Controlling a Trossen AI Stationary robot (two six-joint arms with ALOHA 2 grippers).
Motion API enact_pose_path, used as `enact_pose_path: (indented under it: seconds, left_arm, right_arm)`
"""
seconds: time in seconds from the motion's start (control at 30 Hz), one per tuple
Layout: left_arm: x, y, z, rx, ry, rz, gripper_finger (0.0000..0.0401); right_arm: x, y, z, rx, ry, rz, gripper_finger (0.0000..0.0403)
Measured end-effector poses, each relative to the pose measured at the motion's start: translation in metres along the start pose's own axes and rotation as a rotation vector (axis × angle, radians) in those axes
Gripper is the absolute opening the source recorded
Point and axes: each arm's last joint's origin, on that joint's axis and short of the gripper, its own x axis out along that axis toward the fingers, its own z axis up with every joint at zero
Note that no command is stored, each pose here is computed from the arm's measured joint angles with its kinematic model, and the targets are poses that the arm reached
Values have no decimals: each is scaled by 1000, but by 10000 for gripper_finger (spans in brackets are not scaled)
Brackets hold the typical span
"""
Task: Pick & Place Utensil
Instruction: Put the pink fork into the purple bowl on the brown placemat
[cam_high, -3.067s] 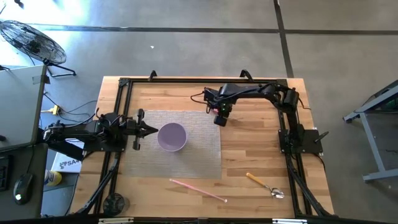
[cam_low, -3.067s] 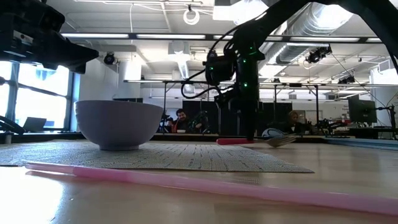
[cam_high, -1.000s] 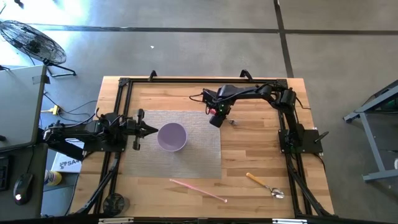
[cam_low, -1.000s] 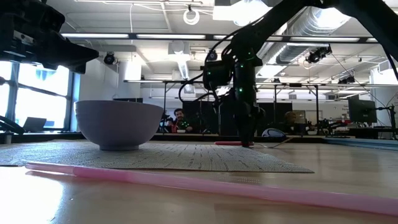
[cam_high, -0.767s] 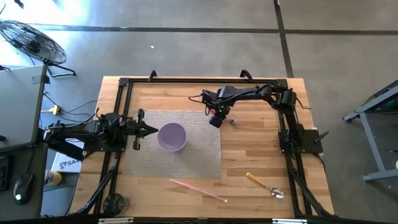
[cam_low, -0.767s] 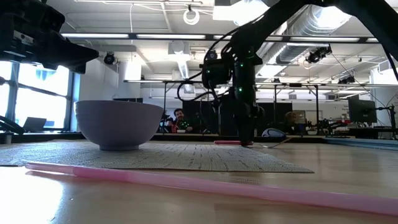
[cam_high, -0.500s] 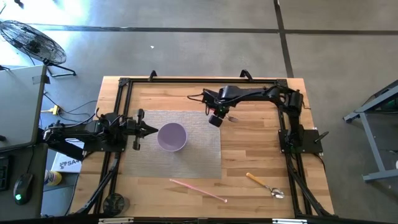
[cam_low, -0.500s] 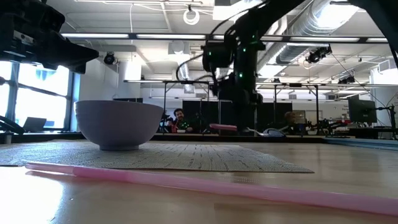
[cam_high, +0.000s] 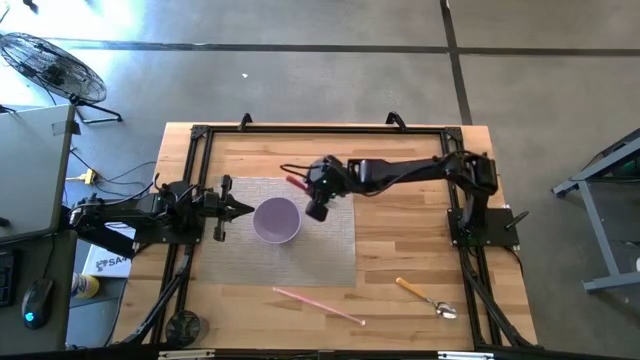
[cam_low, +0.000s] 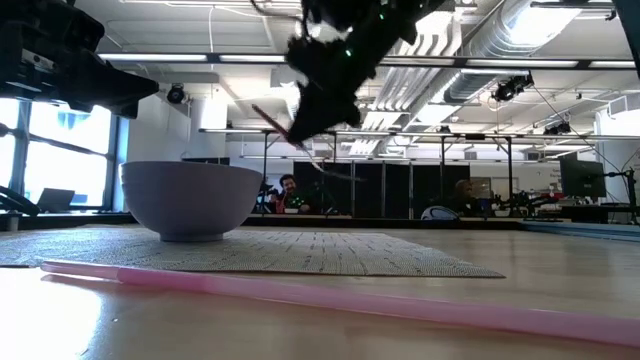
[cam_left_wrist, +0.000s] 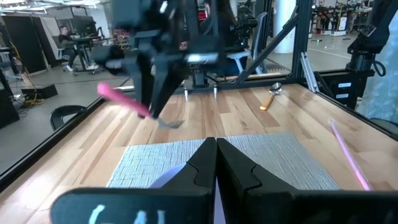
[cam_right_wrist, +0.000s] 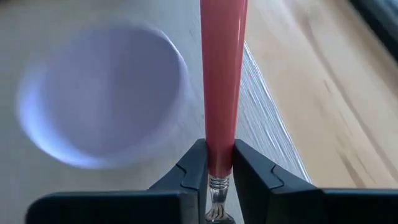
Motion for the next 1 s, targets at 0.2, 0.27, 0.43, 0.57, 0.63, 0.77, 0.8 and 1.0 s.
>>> enact_pose_path:
  seconds: [0.2, 0.27, 0.43, 0.57, 0.63, 0.77, 0.8, 1.0]
  left_arm:
    - [0, 0, 0, 0, 0, 0, 1]
    - [0, 0, 0, 0, 0, 0, 1]
    - [0, 0, 0, 0, 0, 0, 1]
    - [0, 0, 0, 0, 0, 0, 1]
    - [0, 0, 0, 0, 0, 0, 1]
    - [0, 0, 0, 0, 0, 0, 1]
    - [0, 0, 0, 0, 0, 0, 1]
    - [0, 0, 0, 0, 0, 0, 1]
  right_arm:
    - [-17, 26, 30, -38, -143, 9, 55]
    - [-19, 31, 38, -50, -170, 27, 56]
    - [-3, 44, 54, -90, -193, 81, 52]
    - [18, 50, 62, -77, -191, 89, 56]
    - [33, 48, 61, -42, -159, 73, 57]
    - [60, 48, 60, 2, -147, 35, 53]
    - [65, 49, 60, 9, -145, 36, 52]
    - [90, 63, 52, 28, -114, 94, 59]
